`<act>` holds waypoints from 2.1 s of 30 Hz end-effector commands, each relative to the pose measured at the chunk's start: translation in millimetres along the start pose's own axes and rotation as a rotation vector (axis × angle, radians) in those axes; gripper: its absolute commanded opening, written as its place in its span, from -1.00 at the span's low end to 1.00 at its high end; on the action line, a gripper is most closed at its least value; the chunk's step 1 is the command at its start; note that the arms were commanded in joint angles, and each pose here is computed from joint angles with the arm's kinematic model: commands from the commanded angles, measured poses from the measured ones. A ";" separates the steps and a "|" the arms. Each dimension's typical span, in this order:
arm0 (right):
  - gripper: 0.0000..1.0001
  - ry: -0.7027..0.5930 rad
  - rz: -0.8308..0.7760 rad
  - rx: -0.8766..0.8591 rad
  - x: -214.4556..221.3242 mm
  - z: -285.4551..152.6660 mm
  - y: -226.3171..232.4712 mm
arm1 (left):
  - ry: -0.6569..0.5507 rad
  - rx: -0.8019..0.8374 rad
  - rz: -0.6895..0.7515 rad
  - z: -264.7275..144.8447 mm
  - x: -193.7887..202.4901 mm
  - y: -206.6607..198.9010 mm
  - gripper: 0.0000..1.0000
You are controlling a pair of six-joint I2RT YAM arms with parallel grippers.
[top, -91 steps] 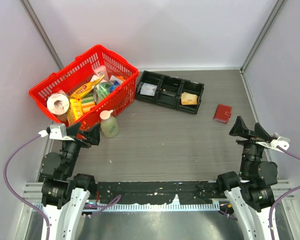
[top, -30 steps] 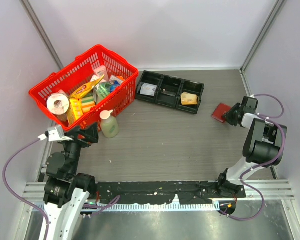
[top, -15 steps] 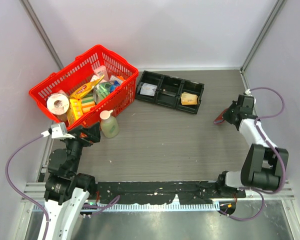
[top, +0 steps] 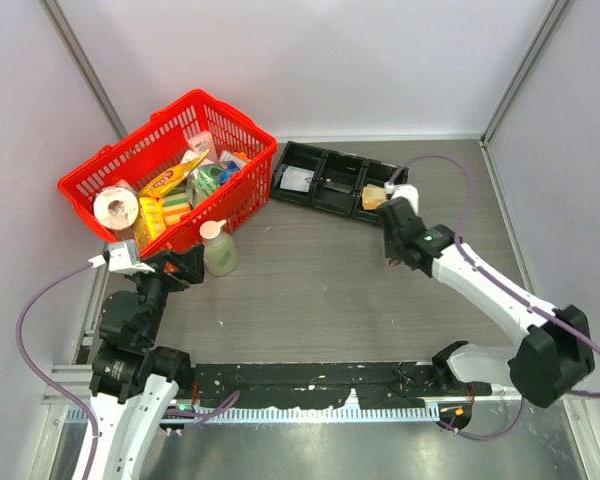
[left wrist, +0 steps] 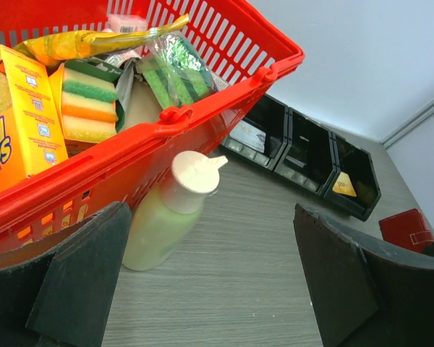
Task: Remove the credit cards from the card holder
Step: Place the card holder at the center of the board, then open the card holder at the center of the board.
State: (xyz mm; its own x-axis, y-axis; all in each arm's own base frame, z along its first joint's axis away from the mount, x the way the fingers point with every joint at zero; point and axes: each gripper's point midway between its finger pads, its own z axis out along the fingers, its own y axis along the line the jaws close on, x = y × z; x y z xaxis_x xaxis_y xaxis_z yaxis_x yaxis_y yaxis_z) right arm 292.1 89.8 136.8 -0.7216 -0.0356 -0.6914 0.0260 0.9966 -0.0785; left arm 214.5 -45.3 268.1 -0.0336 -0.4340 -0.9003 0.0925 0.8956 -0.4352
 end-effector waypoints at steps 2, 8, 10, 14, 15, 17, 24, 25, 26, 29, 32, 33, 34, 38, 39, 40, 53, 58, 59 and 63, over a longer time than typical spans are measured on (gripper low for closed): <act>-0.95 -0.018 -0.232 0.184 0.7 -7.9 18.7 | 0.008 0.015 0.011 2.3 -3.4 -5.0 0.97; -0.95 -0.054 -0.487 0.236 30.1 -8.1 88.1 | 0.018 0.008 0.012 3.3 -2.0 -4.2 0.97; -0.90 -0.058 -0.540 0.227 41.0 -7.7 112.1 | 0.020 0.008 0.016 3.6 -1.7 -4.0 0.96; -0.67 -0.047 -0.639 0.149 69.6 -12.2 164.4 | 0.021 0.004 0.016 3.7 -2.0 -3.4 0.96; -0.60 -0.039 -0.656 0.132 76.0 -12.1 175.0 | 0.027 0.002 0.017 4.3 -0.7 -3.2 0.96; -0.43 -0.034 -0.672 0.071 86.8 -20.1 196.0 | 0.031 0.006 0.017 4.3 -0.6 -4.2 0.97; -0.20 -0.020 -0.622 -0.189 101.8 -56.0 233.7 | 0.067 0.016 0.039 7.3 4.0 -6.4 0.99; -0.19 -0.032 -0.586 -0.214 92.2 -61.6 232.0 | 0.079 0.020 0.049 9.2 5.0 -7.5 0.99; -0.17 -0.008 -0.581 -0.222 96.4 -58.0 225.3 | 0.095 0.013 0.062 11.1 7.8 -6.0 0.99; -0.15 0.017 -0.471 -0.267 81.8 -50.1 206.0 | 0.172 0.003 0.081 16.0 14.5 -7.2 0.99; -0.13 0.042 -0.363 -0.329 76.5 -46.3 179.7 | 0.275 0.016 0.067 19.8 22.2 -16.1 0.99; -0.12 0.033 -0.289 -0.338 63.6 -37.4 172.2 | 0.304 0.013 0.047 21.3 22.9 -19.2 0.99; -0.09 0.053 -0.250 -0.391 67.9 -40.9 164.9 | 0.348 0.031 0.027 23.5 29.5 -24.6 0.99; 0.12 0.043 -0.024 -0.434 48.5 -22.8 124.5 | 0.471 0.106 -0.046 31.8 37.6 -53.3 0.99; 0.15 0.022 0.041 -0.422 38.4 -13.8 111.6 | 0.496 0.114 -0.048 34.2 41.5 -59.5 0.99; 0.17 0.045 0.062 -0.453 46.4 -13.1 107.5 | 0.504 0.110 -0.043 37.1 42.6 -64.3 0.99; -0.06 0.190 0.305 -0.659 81.0 30.1 98.7 | 0.634 0.036 0.090 62.8 135.9 -152.3 0.98; -0.17 0.225 0.302 -0.759 90.6 25.4 112.4 | 0.691 0.013 0.104 67.5 176.4 -169.1 0.91; -0.17 0.243 0.300 -0.783 96.5 22.0 114.4 | 0.701 0.006 0.103 67.3 183.4 -169.7 0.89; -0.17 0.251 0.267 -0.850 97.8 8.2 119.9 | 0.739 -0.026 0.119 68.7 209.9 -166.3 0.87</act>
State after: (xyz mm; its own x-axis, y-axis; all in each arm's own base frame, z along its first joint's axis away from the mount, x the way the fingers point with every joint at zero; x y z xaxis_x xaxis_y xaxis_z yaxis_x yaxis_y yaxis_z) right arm 233.7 188.4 32.0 -0.9062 0.1643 -0.3896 -0.1271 0.7730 0.6215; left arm 243.7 -276.1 139.5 -0.7281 -0.0671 -0.6822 0.1641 0.9492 -0.2685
